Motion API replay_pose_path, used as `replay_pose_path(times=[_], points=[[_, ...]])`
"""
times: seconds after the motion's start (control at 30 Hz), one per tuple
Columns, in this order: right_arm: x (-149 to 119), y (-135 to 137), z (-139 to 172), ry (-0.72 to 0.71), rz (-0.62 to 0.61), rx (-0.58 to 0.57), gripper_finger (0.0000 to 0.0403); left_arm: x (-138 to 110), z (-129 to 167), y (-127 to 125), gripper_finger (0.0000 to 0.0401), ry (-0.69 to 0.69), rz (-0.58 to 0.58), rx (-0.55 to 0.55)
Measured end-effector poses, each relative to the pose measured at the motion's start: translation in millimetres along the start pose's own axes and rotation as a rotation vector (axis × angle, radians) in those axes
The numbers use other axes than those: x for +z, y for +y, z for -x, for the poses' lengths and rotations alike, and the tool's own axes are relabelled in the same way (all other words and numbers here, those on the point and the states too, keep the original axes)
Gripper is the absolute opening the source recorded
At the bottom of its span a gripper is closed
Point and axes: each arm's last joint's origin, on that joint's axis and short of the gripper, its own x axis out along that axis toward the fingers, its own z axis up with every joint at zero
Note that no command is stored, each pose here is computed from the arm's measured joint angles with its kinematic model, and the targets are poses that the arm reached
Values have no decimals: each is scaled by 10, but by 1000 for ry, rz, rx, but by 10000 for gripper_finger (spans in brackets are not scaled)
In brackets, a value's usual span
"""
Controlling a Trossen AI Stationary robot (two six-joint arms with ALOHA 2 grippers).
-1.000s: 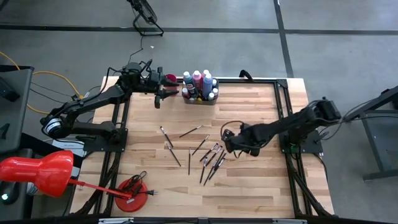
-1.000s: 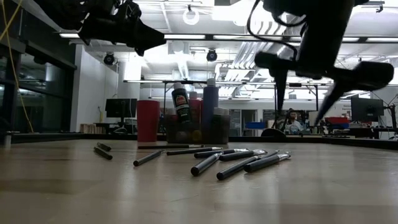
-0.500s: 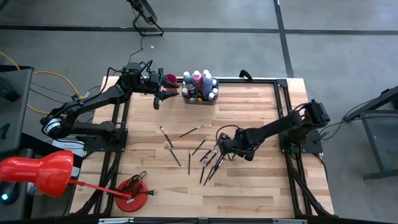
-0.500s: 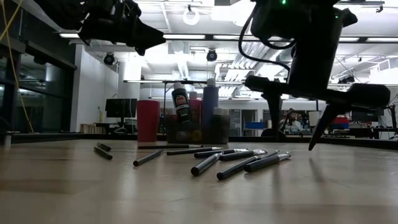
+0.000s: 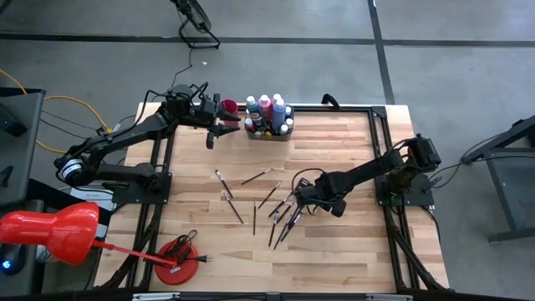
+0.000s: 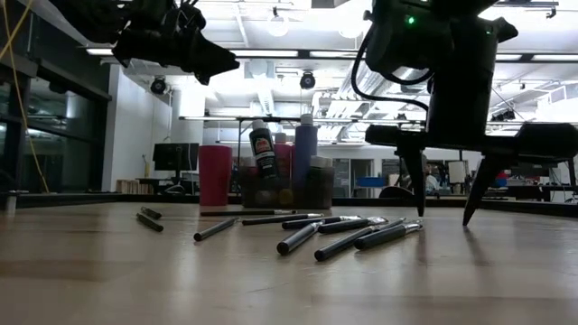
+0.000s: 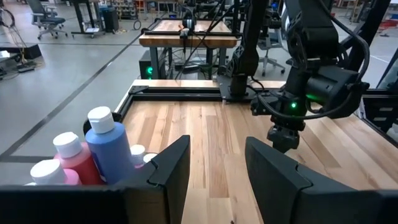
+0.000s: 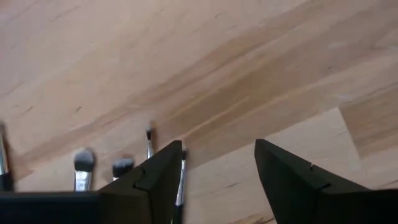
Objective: Pick & Place Paint Supplies
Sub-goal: Put the black paint brush into the pink cup
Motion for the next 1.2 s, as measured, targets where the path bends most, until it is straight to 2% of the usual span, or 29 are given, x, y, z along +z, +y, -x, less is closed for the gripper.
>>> replay_pose_path(times=[0.3,0.73,0.97,1.2], points=[[36,133,-14,42,1,64,191,0,0,0,152,0,-1,0],[11,103,-10,95,6,12,191,0,0,0,152,0,-1,1],[-24,107,-167,102,12,-46,191,0,0,1,152,0,0,1],[-18,92,-192,88,17,-67,191,0,1,1,152,0,0,2]])
